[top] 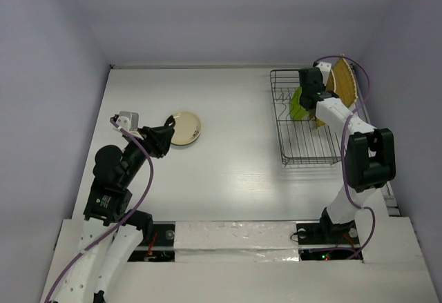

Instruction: Unload the plates from the dish rack

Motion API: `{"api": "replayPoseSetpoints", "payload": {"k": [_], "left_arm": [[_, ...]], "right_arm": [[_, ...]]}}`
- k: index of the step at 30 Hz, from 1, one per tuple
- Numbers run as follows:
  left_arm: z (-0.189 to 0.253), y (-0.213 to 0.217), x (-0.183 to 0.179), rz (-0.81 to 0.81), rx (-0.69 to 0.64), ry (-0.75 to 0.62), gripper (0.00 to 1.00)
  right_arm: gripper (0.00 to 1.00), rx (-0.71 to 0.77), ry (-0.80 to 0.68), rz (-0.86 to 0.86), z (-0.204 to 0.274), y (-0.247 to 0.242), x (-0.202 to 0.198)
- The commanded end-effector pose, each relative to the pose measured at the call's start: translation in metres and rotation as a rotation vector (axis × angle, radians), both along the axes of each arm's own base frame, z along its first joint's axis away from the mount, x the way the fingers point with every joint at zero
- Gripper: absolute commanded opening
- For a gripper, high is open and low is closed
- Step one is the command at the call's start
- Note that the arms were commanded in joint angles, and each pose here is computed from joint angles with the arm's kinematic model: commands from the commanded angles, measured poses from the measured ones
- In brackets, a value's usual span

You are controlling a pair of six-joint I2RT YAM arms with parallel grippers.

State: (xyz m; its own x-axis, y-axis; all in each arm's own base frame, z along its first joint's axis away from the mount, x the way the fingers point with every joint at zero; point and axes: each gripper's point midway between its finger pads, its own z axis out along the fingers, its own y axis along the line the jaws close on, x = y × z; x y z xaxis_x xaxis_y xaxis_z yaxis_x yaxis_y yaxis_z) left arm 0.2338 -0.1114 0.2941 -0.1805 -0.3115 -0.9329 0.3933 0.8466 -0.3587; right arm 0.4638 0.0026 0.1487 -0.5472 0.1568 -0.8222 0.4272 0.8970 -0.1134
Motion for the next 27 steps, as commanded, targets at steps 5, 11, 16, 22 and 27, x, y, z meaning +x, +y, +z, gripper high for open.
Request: {"api": "replayPoseSetpoints", "payload": {"k": [5, 11, 16, 22, 27], "left_arm": [[0.029, 0.0, -0.003, -0.008, -0.019, -0.084, 0.35], [0.029, 0.0, -0.003, -0.008, -0.021, -0.084, 0.35], [0.029, 0.0, -0.003, -0.004, -0.021, -0.086, 0.35], [0.029, 0.0, -0.003, -0.003, -0.021, -0.084, 0.35], [0.03, 0.0, -0.004, -0.004, -0.022, -0.087, 0.35]], "right_arm": [[0.04, -0.027, -0.105, -0.035, 0.046, -0.011, 0.003], [0.03, -0.056, -0.173, -0.039, 0.089, -0.018, -0.006], [0.03, -0.078, -0.218, -0.028, 0.121, -0.015, -0.014], [0.0, -0.073, -0.266, 0.004, 0.152, 0.002, -0.026], [0.0, 0.048, -0.362, 0.163, 0.184, 0.045, -0.035]]}}
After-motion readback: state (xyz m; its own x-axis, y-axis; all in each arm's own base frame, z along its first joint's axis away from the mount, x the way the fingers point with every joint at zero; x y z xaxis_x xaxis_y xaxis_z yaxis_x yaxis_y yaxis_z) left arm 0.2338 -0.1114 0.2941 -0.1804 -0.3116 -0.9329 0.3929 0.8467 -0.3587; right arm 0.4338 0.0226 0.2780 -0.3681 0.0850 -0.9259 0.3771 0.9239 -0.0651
